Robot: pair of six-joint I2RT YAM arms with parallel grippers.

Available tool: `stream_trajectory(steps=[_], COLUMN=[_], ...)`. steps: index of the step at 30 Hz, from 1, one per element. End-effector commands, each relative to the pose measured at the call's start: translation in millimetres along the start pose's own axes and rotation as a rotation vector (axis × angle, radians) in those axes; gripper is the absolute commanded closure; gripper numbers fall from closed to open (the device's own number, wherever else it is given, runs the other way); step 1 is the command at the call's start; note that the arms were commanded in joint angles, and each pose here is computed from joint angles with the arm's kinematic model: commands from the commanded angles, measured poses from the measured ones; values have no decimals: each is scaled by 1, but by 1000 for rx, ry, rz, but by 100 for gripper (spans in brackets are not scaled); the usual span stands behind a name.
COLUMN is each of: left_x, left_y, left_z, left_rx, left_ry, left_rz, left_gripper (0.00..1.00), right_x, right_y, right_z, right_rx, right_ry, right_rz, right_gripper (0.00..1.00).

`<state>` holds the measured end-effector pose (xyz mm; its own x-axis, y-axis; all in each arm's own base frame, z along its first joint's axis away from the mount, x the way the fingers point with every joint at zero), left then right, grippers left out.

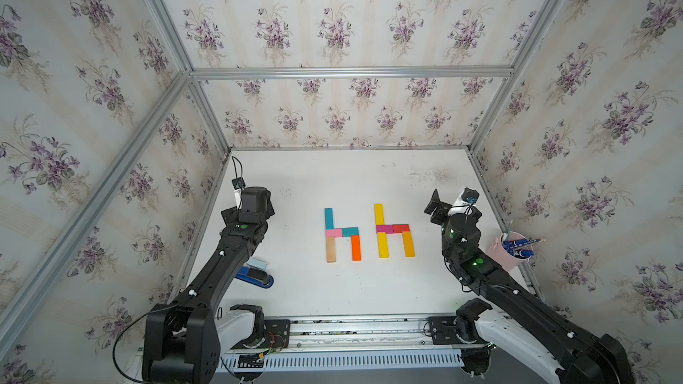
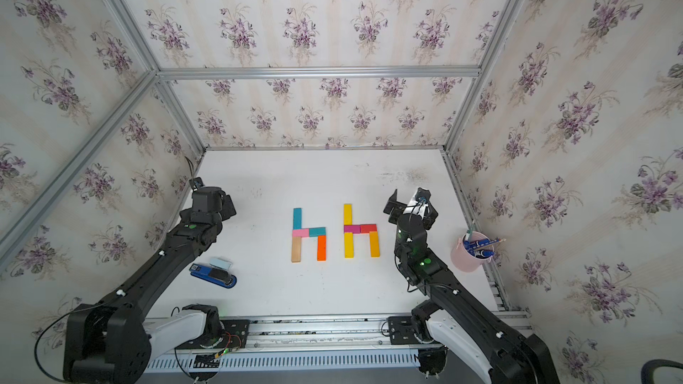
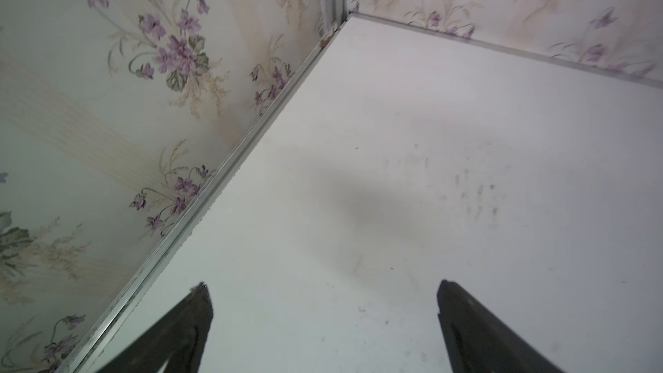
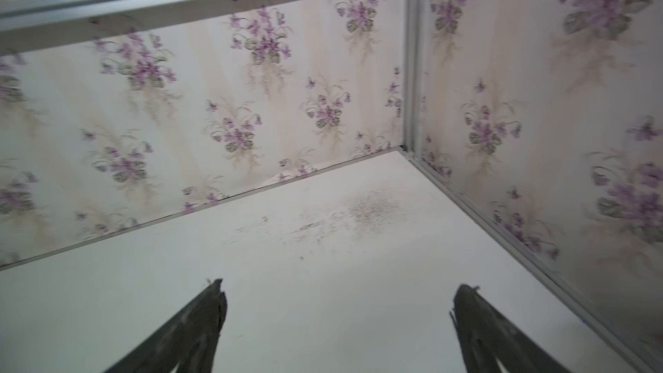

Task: Assemble the letter h with building blocks
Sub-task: Reset both arms

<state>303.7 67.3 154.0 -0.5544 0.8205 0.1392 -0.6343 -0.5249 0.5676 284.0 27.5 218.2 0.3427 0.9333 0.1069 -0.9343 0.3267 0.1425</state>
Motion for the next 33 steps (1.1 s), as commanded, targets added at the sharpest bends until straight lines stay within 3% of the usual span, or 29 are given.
stream_trajectory(steps=[1, 5, 7, 8, 12, 14, 15, 17, 22, 24, 33], left_x=[3, -23, -37, -44, -65, -74, -78, -83, -84, -84, -85], left_y=[-8, -21, -29, -30, -34, -42, -44, -44, -45, -44, -43], left_z=[15, 5, -3, -2, 3, -14, -17, -16, -17, -16, -16], left_rx=[-146, -175, -162, -128, -189, -218, -250, -194, -207, -209, -214], left_ry=[94, 13, -20, -46, -84, -96, -106, -129, -130, -138, -148], left_rz=[5, -168, -238, -271, -388, -433, -451, -468, -463, -450, -435], left_gripper=[0, 0, 0, 0, 0, 0, 0, 0, 0, 0, 0], right_x=[-53, -92, -91, -86, -74, -68, -55, -46, -27, -19, -17], right_y=[-5, -13, -21, -25, -25, -31, -31, -34, -60, -72, -74], right_z=[-17, -63, -66, -67, -48, -50, -56, -59, -68, -75, -75], right_rx=[-42, 10, 21, 11, -191, -218, -203, -196, -78, -4, -18], right_ry=[49, -7, -4, 2, -130, -115, -82, -72, -19, 16, 38], right_rz=[-250, -300, -281, -227, 7, 78, 215, 297, 380, 361, 309], right_gripper=[0, 0, 0, 0, 0, 0, 0, 0, 0, 0, 0])
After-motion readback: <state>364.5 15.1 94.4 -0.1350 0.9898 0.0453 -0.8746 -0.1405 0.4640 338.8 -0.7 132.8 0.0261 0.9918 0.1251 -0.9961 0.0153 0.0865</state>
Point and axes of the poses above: each gripper's point midway between its finger pads, its own y axis back along the fingers, its own x axis along the line the jaws close on, z = x × y, the point moved 3 cm from there along y, back along the fingers, and after that the axes turned 1 degree about -y, right-handed, at the moved point
